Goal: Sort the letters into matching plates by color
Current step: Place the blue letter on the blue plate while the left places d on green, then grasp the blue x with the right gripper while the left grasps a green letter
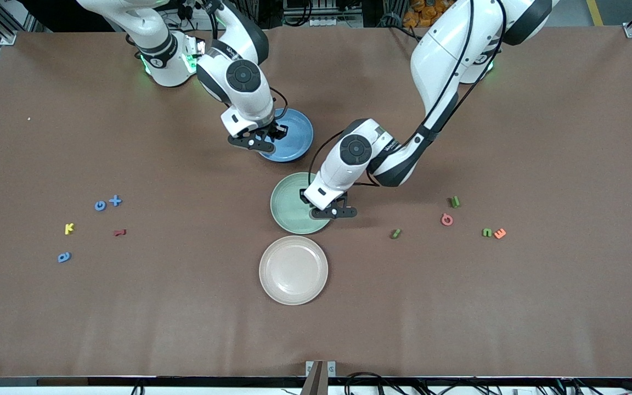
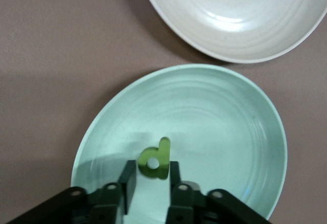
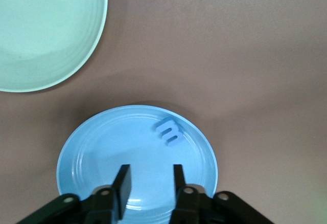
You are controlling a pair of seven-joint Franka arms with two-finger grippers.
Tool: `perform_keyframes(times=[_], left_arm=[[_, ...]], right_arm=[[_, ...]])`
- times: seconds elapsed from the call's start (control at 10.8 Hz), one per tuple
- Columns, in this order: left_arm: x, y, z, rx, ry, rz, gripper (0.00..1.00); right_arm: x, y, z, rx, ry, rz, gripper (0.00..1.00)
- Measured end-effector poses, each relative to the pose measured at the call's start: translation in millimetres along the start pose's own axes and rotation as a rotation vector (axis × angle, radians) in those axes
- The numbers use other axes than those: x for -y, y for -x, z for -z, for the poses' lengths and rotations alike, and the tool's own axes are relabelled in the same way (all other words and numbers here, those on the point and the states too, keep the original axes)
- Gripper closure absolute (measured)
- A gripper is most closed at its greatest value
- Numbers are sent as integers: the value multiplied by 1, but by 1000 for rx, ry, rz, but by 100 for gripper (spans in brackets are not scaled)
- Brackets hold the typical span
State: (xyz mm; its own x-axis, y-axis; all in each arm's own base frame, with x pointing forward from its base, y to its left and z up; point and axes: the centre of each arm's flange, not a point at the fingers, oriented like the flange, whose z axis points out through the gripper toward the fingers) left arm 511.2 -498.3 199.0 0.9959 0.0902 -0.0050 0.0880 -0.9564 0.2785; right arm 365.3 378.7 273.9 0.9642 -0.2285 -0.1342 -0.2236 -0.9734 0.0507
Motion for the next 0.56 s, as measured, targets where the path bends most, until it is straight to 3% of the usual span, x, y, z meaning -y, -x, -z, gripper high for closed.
perform_keyframes(times=[0.19,0.37,0.46,0.56], left_arm=[[-4,-6,10,-16,13,1,43],[-2,-15,30,-18,-24,-11,19],[9,-30,49,-22,-74,-24,3],[25,-47,67,-34,-103,-44,0]], right_arm=[[1,-1,3,-6,-4,-3,38],[-9,-16,14,-24,2,-22,10],[-24,-31,23,-28,22,-9,0],[-39,-46,31,-28,40,7,0]])
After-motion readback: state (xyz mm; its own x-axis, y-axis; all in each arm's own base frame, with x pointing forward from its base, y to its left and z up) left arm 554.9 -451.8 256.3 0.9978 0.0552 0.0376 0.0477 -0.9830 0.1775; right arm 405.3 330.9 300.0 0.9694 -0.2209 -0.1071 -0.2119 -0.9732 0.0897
